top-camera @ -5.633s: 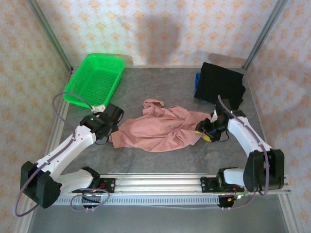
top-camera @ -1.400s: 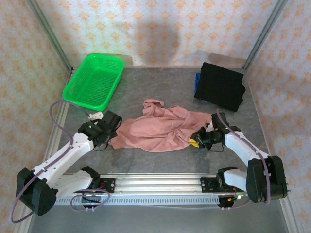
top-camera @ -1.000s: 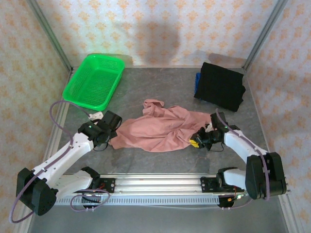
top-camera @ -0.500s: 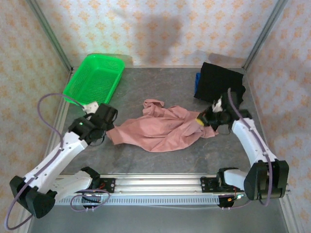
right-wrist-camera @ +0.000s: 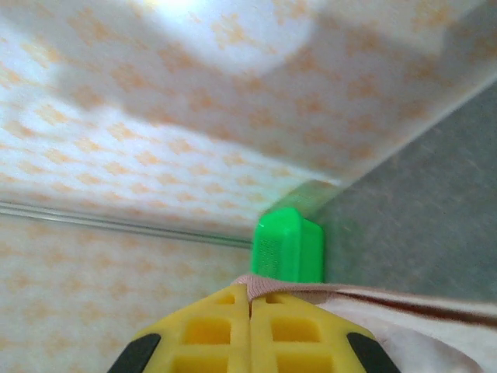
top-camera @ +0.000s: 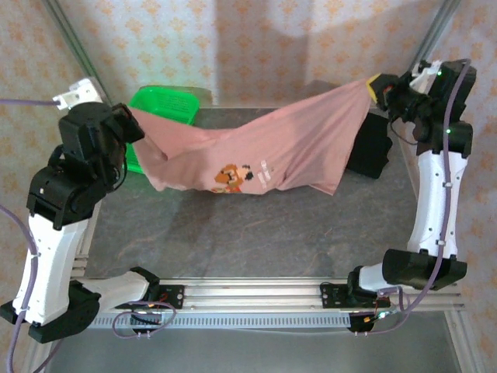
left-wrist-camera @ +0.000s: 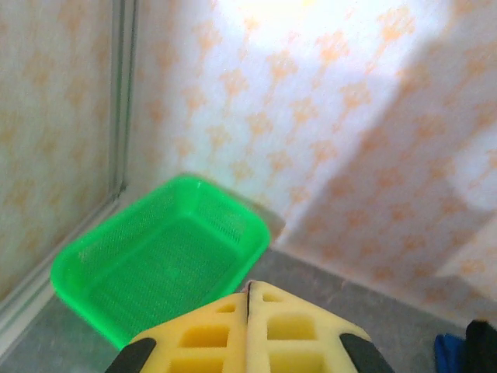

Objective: Fold and stack the t-shirts

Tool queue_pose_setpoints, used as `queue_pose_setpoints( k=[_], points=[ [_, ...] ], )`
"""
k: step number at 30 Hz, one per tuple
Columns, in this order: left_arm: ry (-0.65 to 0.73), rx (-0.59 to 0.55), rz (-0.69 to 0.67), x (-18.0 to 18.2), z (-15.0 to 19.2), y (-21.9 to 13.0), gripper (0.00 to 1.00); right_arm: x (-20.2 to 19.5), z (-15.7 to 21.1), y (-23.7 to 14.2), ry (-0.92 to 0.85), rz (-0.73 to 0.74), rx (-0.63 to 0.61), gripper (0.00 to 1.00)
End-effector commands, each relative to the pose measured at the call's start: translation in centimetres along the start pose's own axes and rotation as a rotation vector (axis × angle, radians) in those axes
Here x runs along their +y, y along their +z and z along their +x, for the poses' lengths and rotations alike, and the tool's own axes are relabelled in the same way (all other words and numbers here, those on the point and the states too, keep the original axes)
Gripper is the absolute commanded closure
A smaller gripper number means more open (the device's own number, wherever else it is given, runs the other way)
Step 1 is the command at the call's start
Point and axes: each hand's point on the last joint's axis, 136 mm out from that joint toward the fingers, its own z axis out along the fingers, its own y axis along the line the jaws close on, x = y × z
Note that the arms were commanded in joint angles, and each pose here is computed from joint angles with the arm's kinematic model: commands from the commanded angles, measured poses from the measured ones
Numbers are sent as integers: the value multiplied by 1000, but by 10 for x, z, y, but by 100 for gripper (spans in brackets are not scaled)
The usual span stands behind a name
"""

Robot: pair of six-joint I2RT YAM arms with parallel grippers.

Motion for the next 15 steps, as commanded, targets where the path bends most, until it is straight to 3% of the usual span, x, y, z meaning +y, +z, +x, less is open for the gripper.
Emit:
queue_pose_setpoints(
  k=[1, 5, 10, 15],
  points=[
    [68, -138, 39, -13, -51, -10, 100, 58, -21, -15, 1, -175, -44, 100],
    [80, -206, 96, -31, -85, -16, 100, 91, -29, -30, -12, -262, -80, 100],
    [112, -222, 183, -64, -103, -3, 100, 122, -35, -42, -43, -317, -95, 100],
    [107, -203, 256, -92, -104, 25, 100, 120, -43, -34, -43, -306, -90, 100]
  ],
)
